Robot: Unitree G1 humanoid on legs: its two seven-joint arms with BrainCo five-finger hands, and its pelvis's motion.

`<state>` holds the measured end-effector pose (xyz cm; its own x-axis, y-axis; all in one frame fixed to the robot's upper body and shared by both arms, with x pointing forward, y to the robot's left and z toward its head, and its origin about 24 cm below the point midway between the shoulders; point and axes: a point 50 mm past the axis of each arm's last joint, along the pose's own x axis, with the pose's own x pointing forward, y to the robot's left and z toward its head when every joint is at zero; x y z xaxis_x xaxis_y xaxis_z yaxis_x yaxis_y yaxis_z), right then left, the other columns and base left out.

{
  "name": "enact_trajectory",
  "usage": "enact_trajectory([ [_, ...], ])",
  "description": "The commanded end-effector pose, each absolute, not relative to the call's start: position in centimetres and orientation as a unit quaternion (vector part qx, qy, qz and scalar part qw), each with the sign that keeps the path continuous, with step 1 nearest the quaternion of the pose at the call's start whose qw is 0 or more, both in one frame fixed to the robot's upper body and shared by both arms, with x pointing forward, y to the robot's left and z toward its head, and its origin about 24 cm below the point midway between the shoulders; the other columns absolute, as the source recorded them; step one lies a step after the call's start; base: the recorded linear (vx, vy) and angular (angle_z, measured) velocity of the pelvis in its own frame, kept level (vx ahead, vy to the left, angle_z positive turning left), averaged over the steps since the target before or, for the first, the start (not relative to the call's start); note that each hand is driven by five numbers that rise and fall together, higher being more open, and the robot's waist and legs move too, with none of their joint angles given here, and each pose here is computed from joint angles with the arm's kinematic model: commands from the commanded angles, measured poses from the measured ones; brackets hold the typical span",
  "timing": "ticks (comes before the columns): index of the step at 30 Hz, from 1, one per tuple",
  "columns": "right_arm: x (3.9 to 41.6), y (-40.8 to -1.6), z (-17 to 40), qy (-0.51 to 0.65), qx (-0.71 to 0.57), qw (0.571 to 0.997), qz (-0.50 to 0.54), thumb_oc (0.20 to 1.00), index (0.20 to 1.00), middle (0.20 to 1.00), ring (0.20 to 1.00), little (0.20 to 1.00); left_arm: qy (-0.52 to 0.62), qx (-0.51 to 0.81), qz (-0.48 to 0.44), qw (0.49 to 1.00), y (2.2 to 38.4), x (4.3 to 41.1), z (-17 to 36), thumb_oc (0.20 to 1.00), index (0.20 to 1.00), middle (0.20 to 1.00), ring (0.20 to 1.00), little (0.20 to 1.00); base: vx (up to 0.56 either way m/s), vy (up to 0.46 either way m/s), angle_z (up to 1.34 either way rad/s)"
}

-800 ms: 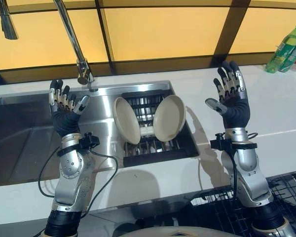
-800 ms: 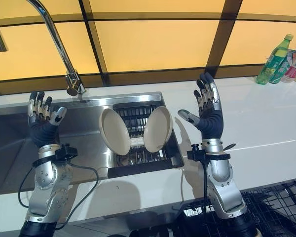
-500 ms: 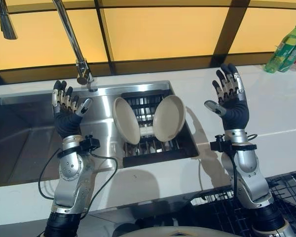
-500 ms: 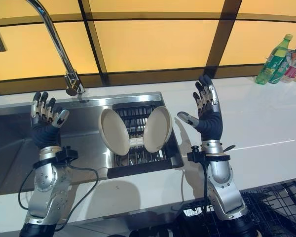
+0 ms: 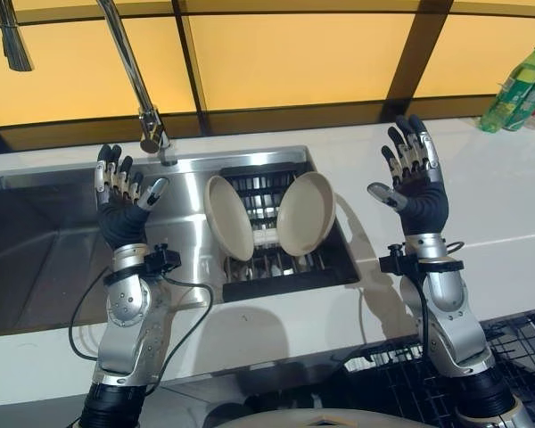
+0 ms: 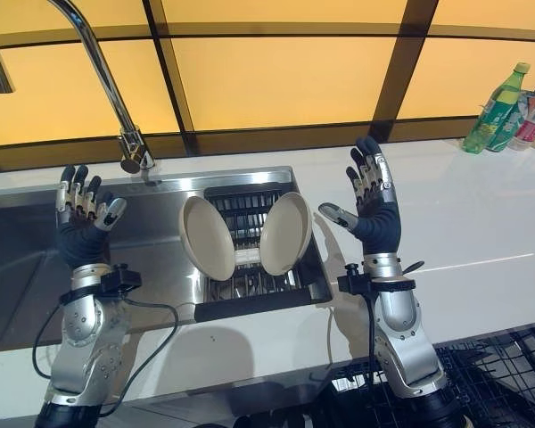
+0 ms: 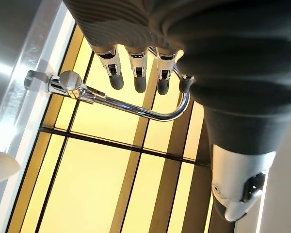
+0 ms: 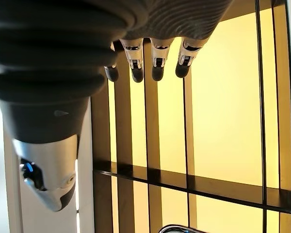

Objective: Pick up plates and place into dishwasher.

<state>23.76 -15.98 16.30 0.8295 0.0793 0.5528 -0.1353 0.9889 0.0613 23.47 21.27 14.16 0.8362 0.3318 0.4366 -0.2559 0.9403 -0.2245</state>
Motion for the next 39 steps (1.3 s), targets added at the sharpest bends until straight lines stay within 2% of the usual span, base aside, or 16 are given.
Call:
enact_trajectory([
  [1, 23.2, -16.3, 17.5, -0.314, 0.061, 0.945, 0.065, 1.000, 1.000, 1.000, 1.000, 1.000, -0.301, 0.064, 0.153, 0.939, 22.6, 23.0, 16.1, 1.000, 1.000, 1.000, 1.000, 1.000, 0.00, 0.000, 0.00],
  [8, 23.4, -16.6, 17.2, -0.299, 0.049, 0.949, 0.086, 1.000, 1.000, 1.000, 1.000, 1.000, -0.302, 0.290, 0.161, 0.894, 25.6, 23.5, 17.5, 1.000, 1.000, 1.000, 1.000, 1.000, 0.00, 0.000, 0.00],
  [13, 23.8, -17.2, 17.4, -0.291, 0.033, 0.951, 0.101, 1.000, 1.000, 1.000, 1.000, 1.000, -0.277, 0.488, 0.152, 0.814, 27.4, 24.4, 17.8, 1.000, 1.000, 1.000, 1.000, 1.000, 0.01, 0.015, -0.05],
  [22, 24.5, -17.5, 16.9, -0.274, 0.019, 0.954, 0.122, 1.000, 1.000, 1.000, 1.000, 1.000, -0.262, 0.694, 0.128, 0.658, 29.0, 25.4, 17.2, 1.000, 1.000, 1.000, 1.000, 1.000, 0.04, 0.020, -0.11],
  [26, 24.8, -17.2, 16.8, -0.267, 0.015, 0.955, 0.128, 1.000, 1.000, 1.000, 1.000, 1.000, -0.261, 0.744, 0.099, 0.607, 29.0, 25.9, 17.0, 1.000, 1.000, 1.000, 1.000, 1.000, 0.05, 0.124, -0.24],
  [39, 24.8, -17.4, 16.0, -0.234, 0.010, 0.963, 0.136, 1.000, 1.000, 1.000, 1.000, 1.000, -0.320, 0.769, 0.029, 0.553, 27.3, 26.4, 14.5, 1.000, 1.000, 1.000, 1.000, 1.000, 0.07, 0.150, -0.01],
])
